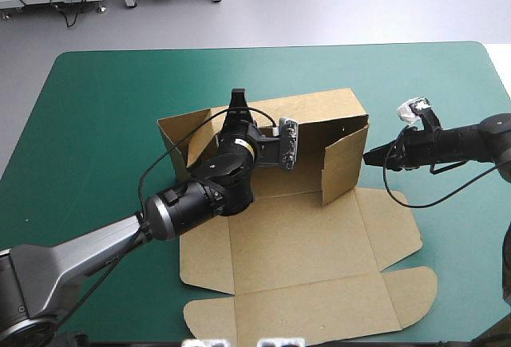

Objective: Fold the box

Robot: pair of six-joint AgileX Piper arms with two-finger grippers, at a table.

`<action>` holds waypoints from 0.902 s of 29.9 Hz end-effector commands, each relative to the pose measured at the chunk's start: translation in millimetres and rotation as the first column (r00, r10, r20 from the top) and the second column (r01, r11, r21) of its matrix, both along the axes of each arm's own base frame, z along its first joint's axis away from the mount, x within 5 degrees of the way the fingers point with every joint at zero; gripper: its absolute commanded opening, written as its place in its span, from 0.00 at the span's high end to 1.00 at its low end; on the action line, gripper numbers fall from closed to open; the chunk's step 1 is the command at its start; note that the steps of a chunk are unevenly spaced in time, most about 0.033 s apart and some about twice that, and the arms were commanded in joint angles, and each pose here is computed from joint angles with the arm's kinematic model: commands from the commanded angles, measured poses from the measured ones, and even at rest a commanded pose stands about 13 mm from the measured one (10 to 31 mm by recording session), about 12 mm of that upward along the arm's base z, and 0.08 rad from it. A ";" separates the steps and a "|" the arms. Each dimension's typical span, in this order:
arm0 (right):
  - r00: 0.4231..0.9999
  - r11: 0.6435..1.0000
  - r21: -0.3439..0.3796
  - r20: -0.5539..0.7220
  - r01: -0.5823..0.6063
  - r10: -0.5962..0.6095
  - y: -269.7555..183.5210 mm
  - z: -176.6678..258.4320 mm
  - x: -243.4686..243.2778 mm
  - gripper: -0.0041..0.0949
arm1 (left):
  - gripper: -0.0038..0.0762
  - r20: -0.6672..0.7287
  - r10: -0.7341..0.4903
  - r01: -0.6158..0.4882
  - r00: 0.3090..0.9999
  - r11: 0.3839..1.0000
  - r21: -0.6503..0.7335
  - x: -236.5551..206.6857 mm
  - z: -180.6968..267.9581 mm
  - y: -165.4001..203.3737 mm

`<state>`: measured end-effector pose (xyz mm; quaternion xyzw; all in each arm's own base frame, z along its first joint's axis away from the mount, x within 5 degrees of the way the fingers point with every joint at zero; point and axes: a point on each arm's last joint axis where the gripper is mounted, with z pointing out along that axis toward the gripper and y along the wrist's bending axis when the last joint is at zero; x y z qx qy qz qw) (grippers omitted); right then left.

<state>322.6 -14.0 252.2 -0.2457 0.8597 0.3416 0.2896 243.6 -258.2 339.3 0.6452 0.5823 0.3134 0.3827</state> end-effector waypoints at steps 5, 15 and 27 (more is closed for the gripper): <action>0.992 0.997 0.071 0.126 -0.022 0.013 7.1 32.1 -8.0 0.65 | 0.96 0.054 -0.030 0.034 0.998 0.997 -0.068 -5.7 22.2 0.1; 0.976 0.999 -0.037 0.217 -0.023 0.031 43.9 28.4 4.8 0.65 | 0.96 0.055 -0.036 0.040 0.998 0.997 -0.071 -5.7 22.4 -0.5; 0.920 0.986 -0.105 0.384 0.126 -0.077 63.2 32.0 23.6 0.66 | 0.96 0.084 -0.062 0.068 0.994 0.995 -0.067 -5.0 24.7 -2.5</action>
